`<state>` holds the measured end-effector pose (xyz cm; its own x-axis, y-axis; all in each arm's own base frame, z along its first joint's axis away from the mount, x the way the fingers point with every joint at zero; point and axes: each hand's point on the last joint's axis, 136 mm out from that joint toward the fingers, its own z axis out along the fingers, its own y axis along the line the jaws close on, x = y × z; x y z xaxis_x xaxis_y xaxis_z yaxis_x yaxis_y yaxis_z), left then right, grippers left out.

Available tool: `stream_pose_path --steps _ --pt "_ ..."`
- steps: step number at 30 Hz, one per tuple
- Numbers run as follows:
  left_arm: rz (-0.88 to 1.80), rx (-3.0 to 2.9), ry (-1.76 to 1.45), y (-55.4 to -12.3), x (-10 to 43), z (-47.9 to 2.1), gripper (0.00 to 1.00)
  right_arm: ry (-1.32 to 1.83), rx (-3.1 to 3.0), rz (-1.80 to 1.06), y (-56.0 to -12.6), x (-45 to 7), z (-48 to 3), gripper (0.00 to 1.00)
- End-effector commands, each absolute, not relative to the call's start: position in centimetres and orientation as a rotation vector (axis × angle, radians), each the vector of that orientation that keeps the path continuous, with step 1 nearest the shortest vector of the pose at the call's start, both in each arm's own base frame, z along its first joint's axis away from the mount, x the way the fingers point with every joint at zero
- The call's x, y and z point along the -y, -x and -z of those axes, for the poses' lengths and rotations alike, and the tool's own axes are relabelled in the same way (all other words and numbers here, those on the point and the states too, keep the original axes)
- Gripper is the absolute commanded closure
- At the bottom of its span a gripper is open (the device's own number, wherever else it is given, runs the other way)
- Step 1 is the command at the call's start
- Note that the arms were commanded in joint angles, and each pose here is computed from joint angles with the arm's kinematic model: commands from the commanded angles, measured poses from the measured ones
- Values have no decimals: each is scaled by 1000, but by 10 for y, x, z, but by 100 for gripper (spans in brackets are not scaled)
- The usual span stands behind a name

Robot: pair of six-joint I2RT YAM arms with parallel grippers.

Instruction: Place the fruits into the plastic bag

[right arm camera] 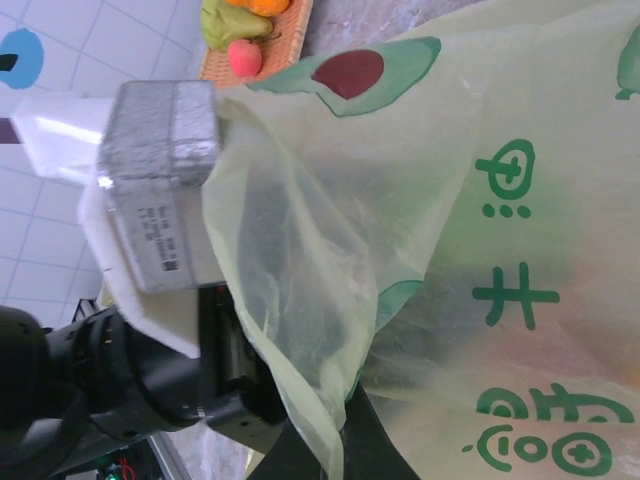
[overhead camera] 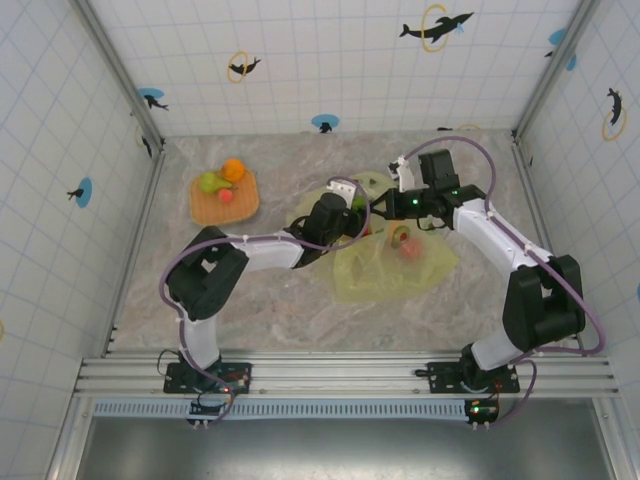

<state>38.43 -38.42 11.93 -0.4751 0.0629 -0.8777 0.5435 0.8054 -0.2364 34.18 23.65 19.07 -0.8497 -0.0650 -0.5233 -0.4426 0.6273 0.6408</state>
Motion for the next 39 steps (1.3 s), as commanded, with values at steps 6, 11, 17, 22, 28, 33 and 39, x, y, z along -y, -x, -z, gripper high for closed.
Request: stream_pose_path --steps 6,11,17,22,28,33,39 --pt "672 -1964 -430 -399 403 -121 32 378 -2371 -1154 -347 -234 -193 100" --pt "663 -1962 -449 -397 401 -125 24 364 -2371 -1150 -348 -230 -192 100" --pt "664 -1958 -465 -391 397 -134 16 356 -2380 -1147 -348 -227 -188 100" --pt "669 -1953 -469 -384 390 -144 15 352 -2381 -1141 -348 -225 -186 100" --pt "664 -1997 -491 -366 376 -146 18 337 -2402 -1090 -351 -219 -180 100" --pt "663 -2059 -523 -340 354 -145 20 309 -2434 -991 -357 -211 -170 100" --pt "647 -2105 -546 -308 323 -151 20 318 -2443 -951 -358 -213 -163 100"
